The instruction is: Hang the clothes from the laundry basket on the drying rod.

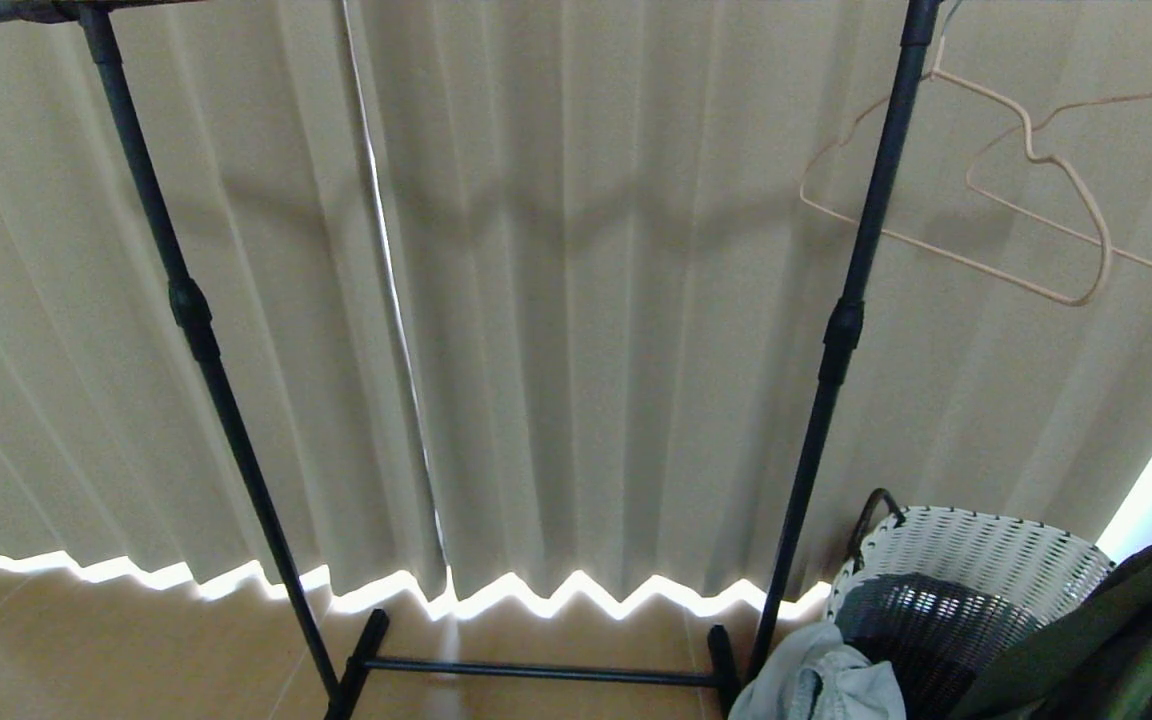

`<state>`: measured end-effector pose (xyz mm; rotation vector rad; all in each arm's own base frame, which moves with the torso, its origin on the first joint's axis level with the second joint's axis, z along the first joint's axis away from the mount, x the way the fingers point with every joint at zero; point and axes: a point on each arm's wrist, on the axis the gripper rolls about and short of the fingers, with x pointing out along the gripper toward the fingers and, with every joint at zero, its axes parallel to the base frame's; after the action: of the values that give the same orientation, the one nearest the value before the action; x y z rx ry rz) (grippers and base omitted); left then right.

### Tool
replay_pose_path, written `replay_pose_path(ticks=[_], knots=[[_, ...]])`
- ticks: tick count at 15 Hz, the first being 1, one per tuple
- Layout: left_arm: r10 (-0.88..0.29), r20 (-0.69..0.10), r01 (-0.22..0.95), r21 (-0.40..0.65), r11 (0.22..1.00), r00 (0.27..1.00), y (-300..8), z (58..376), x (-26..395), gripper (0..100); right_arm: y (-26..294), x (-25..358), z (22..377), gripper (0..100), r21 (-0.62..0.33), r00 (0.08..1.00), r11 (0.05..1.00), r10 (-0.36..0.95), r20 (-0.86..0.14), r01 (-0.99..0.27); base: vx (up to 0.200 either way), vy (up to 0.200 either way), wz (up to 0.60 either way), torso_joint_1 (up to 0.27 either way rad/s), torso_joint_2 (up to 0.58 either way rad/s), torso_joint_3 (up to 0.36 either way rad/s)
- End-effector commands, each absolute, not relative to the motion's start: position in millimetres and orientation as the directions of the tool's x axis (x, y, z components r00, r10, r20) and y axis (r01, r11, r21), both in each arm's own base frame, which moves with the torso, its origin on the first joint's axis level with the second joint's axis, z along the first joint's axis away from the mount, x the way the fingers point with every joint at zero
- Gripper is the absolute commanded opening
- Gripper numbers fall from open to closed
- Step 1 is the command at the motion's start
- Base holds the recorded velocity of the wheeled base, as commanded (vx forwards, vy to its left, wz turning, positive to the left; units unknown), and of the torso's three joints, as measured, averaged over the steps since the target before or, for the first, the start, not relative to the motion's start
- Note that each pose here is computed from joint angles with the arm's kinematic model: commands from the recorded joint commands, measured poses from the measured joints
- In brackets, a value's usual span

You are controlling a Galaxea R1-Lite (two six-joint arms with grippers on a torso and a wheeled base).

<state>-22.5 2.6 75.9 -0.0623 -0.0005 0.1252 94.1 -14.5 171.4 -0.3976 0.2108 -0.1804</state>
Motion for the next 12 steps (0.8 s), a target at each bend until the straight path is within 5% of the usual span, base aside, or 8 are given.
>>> replay_pose_path(ticks=[1,12], knots=[[0.125,-0.005,-0.125,-0.062,0.99,0.992,2.5,76.0,-22.4,100,-13.6,87.7,174.7,0,-0.395,0.968,0.907,-0.215,-0.133,0.147,0.0,0.0,0.0,0.0,0.0,0.0],[0.127,-0.005,-0.127,-0.061,0.99,0.992,2.6,76.0,-22.4,100,-10.2,65.6,172.0,0,-0.392,0.971,0.911,-0.195,-0.134,0.129,-0.164,0.0,0.0,0.002,0.0,0.001]])
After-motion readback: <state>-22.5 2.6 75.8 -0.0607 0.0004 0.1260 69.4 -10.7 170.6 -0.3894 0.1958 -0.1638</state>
